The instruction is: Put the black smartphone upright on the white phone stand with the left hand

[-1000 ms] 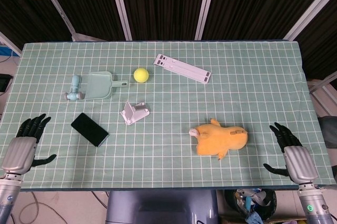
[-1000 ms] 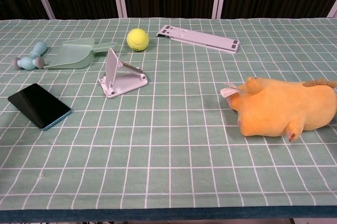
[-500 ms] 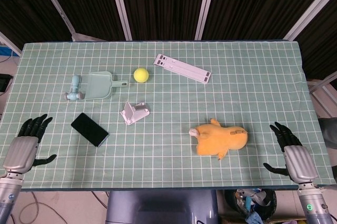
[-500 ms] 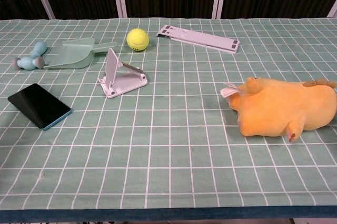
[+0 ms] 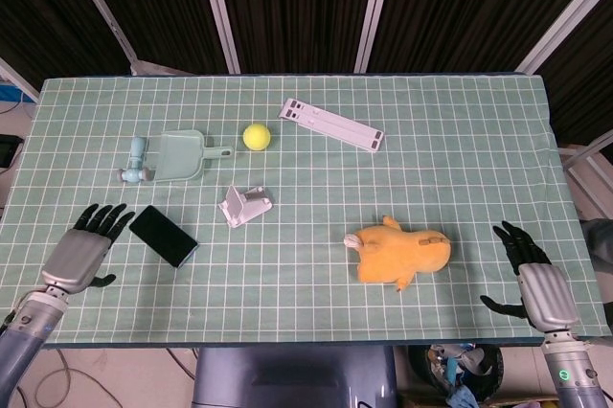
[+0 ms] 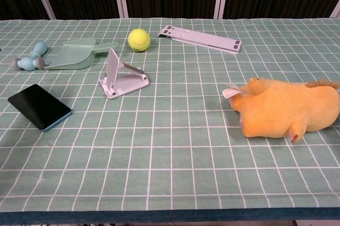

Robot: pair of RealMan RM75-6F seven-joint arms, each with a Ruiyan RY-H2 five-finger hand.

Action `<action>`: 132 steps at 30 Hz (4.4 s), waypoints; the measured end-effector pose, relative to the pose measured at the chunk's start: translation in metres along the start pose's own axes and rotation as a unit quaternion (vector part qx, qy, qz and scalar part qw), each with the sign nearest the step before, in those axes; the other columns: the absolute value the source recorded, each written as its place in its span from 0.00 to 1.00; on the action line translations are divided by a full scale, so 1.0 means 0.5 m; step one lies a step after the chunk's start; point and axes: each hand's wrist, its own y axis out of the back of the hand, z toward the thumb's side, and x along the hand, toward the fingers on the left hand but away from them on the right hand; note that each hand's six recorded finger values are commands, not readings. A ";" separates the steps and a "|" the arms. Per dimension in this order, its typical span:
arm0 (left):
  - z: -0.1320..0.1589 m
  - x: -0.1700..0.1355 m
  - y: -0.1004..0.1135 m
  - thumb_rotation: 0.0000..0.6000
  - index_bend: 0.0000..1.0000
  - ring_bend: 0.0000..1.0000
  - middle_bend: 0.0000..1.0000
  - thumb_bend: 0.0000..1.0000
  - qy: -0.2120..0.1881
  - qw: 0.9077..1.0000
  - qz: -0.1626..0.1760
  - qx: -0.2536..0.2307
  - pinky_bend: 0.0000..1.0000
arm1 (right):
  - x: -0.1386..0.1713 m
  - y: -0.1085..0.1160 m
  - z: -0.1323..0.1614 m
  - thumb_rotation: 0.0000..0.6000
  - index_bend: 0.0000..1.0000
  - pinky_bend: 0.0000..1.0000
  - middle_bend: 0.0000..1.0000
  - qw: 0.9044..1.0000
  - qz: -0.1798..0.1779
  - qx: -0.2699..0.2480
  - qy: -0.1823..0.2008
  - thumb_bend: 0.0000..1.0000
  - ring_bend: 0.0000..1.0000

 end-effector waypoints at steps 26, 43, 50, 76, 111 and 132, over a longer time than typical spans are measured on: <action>0.055 0.167 -0.031 1.00 0.10 0.00 0.14 0.12 -0.048 0.979 -0.086 0.179 0.00 | -0.004 0.004 -0.006 1.00 0.00 0.19 0.00 1.000 0.000 -0.011 -0.012 0.16 0.00; 0.101 0.199 -0.055 1.00 0.17 0.00 0.18 0.12 -0.059 0.975 -0.099 0.190 0.00 | -0.005 0.006 -0.008 1.00 0.00 0.19 0.00 1.000 -0.001 -0.015 -0.014 0.16 0.00; 0.110 0.204 -0.065 1.00 0.19 0.00 0.20 0.12 -0.060 0.975 -0.101 0.189 0.00 | -0.005 0.006 -0.008 1.00 0.00 0.19 0.00 1.000 -0.001 -0.017 -0.015 0.16 0.00; 0.117 0.207 -0.080 1.00 0.28 0.00 0.32 0.14 -0.063 0.976 -0.099 0.182 0.00 | -0.003 0.004 -0.007 1.00 0.00 0.19 0.00 1.000 -0.003 -0.017 -0.016 0.16 0.00; 0.124 0.197 0.070 1.00 0.48 0.09 0.52 0.33 -0.001 0.998 0.050 -0.041 0.00 | -0.001 0.006 -0.005 1.00 0.00 0.19 0.00 1.000 -0.001 -0.025 -0.013 0.16 0.00; 0.254 0.212 0.152 1.00 0.47 0.09 0.52 0.33 0.110 0.872 0.087 -0.470 0.00 | -0.004 0.005 -0.007 1.00 0.00 0.19 0.00 0.999 0.005 -0.039 -0.017 0.16 0.00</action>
